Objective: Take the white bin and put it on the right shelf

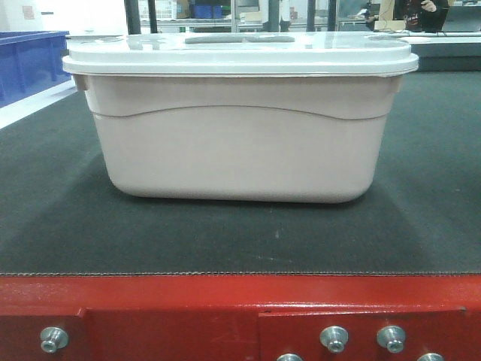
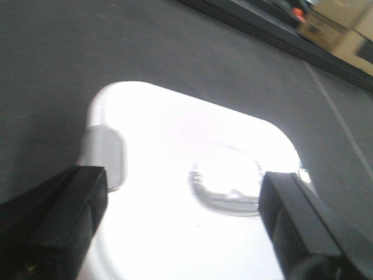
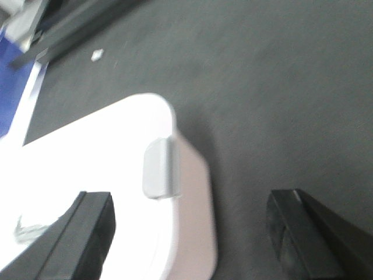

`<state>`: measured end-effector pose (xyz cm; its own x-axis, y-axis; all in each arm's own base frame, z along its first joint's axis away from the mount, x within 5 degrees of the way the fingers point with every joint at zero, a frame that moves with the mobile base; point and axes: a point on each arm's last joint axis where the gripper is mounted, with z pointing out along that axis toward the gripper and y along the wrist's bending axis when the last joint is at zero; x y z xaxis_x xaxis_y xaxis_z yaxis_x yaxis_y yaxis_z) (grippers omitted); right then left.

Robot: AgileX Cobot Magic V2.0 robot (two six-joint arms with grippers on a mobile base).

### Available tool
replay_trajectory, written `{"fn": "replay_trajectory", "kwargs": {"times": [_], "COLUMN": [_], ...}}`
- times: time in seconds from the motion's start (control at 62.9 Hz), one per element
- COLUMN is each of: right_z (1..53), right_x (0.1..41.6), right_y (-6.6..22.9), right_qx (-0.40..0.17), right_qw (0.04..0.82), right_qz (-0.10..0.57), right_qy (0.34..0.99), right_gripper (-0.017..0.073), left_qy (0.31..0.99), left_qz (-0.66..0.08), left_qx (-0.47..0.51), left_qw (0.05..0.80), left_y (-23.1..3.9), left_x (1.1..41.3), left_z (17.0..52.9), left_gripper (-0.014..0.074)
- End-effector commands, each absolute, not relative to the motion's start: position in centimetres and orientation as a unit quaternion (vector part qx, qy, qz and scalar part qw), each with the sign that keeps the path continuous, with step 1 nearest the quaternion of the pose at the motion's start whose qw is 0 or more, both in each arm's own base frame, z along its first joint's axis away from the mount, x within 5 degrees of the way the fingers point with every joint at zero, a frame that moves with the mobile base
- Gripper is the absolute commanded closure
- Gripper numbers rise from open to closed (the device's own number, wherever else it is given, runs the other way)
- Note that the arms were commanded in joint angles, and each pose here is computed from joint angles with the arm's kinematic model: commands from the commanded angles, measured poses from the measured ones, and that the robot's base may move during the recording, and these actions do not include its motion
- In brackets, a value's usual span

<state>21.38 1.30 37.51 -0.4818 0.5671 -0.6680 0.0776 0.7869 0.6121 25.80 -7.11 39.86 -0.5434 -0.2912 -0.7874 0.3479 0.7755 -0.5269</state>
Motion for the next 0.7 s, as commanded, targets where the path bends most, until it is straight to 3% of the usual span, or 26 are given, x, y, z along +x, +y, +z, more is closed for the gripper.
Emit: {"fn": "replay_trajectory", "kwargs": {"times": [0.0,0.127,0.365,0.683], "right_z": [39.2,38.6,36.7,35.5], "right_x": [22.6,24.5,27.6,29.6], "right_y": [1.8,2.6,4.2,0.1], "right_qx": [0.199,0.196,0.134,0.141], "right_qw": [0.476,0.446,0.379,0.387], "right_qz": [0.309,0.374,0.502,0.565], "right_qy": [0.799,0.79,0.766,0.714], "right_gripper": [-0.0073,-0.0073,-0.0073,-0.0073], "left_qy": [0.78,0.78,0.736,0.714], "left_qz": [-0.389,-0.447,-0.558,-0.605], "left_qx": [0.031,0.032,0.01,-0.013], "left_qw": [0.489,0.437,0.383,0.352], "left_y": [-7.4,-6.7,-3.8,-2.4], "left_x": [27.0,29.6,33.5,36.8], "left_z": [41.8,40.3,36.7,32.2], "left_gripper": [0.0072,0.0047,0.0047,0.0047]}}
